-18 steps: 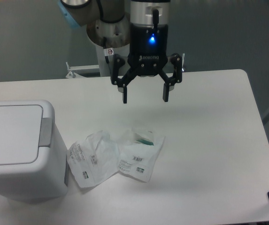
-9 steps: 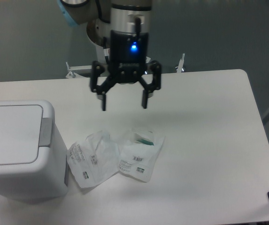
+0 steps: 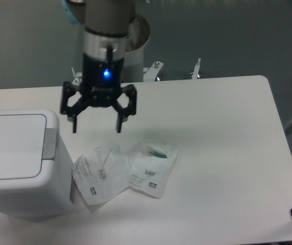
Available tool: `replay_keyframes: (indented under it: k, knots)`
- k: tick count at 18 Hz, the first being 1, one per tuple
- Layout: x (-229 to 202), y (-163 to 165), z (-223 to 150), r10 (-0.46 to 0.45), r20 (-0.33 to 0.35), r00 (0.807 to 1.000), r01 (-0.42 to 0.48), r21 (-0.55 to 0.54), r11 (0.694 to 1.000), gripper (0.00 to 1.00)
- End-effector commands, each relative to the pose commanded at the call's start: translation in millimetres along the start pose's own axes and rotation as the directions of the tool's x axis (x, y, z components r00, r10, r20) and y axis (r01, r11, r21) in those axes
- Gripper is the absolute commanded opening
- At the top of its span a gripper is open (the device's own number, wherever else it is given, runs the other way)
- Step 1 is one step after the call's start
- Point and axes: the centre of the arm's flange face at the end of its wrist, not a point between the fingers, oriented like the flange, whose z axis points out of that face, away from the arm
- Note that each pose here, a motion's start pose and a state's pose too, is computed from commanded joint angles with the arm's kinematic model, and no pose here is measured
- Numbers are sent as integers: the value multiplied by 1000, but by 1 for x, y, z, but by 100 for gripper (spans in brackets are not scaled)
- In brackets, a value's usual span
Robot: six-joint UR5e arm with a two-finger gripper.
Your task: Open the trash can
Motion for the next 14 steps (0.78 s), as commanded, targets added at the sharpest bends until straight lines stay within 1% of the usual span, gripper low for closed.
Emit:
replay_keyframes:
  k: [5, 14]
  knots:
    - [11, 5, 17, 17, -13, 1000, -17, -28, 999, 100]
    - [18, 8, 29, 27, -19, 999, -28, -47, 999, 100]
